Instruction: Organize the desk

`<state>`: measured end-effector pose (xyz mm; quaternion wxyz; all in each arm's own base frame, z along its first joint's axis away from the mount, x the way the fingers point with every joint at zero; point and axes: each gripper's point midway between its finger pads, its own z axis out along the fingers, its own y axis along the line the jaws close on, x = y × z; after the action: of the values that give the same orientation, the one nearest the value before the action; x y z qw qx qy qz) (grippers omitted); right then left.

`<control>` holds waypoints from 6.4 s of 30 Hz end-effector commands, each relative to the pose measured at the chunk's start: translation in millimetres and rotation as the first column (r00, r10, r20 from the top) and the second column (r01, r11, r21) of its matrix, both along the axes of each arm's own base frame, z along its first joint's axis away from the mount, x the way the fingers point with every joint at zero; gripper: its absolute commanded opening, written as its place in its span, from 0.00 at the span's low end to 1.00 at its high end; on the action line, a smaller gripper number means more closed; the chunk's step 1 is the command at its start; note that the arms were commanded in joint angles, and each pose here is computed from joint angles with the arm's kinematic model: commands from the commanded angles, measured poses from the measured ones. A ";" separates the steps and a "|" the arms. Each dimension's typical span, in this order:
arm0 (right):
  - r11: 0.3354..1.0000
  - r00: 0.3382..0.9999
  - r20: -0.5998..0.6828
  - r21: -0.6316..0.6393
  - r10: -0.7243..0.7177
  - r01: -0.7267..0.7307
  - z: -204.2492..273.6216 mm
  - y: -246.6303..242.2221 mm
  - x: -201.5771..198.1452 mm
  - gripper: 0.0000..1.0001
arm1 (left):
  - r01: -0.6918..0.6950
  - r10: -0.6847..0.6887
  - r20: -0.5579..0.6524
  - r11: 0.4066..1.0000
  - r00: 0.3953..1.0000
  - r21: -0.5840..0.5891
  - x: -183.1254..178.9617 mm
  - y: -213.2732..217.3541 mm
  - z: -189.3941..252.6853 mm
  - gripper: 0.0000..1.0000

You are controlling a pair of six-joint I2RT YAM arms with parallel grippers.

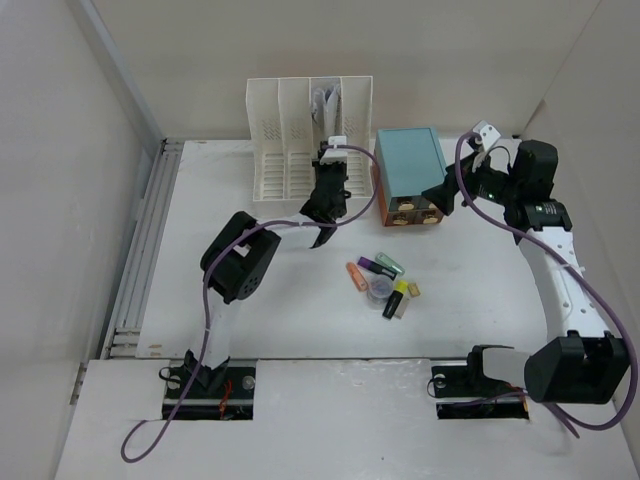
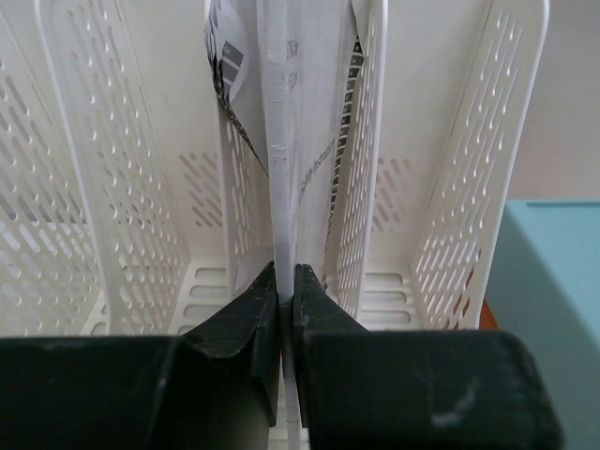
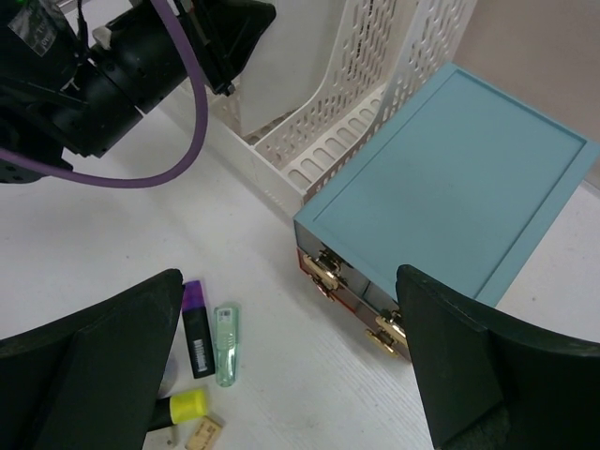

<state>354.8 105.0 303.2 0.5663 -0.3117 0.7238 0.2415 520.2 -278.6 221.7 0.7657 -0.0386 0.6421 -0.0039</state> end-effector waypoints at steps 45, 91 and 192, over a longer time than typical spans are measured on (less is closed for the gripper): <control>0.842 0.905 0.162 -0.332 -0.394 0.426 -36.3 -37.5 -19.0 1.00 | 0.584 -0.696 -0.217 0.701 0.684 -0.409 -250.1 28.1 106.6 0.88; 0.812 0.742 -0.382 -0.043 -0.551 0.581 -153.6 -44.0 91.0 0.62 | 0.633 -0.732 -0.216 0.673 0.647 -0.383 -265.0 39.2 77.5 0.90; 0.654 0.841 -0.462 -0.550 0.281 -0.520 -214.9 123.7 -126.2 0.98 | 0.624 -0.705 -0.162 0.693 0.690 -0.361 -266.6 53.6 96.0 0.90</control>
<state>231.2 222.8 73.8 0.2099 -0.5834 0.7738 0.1296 253.7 -228.7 303.7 0.5731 0.0924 0.7286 -0.3635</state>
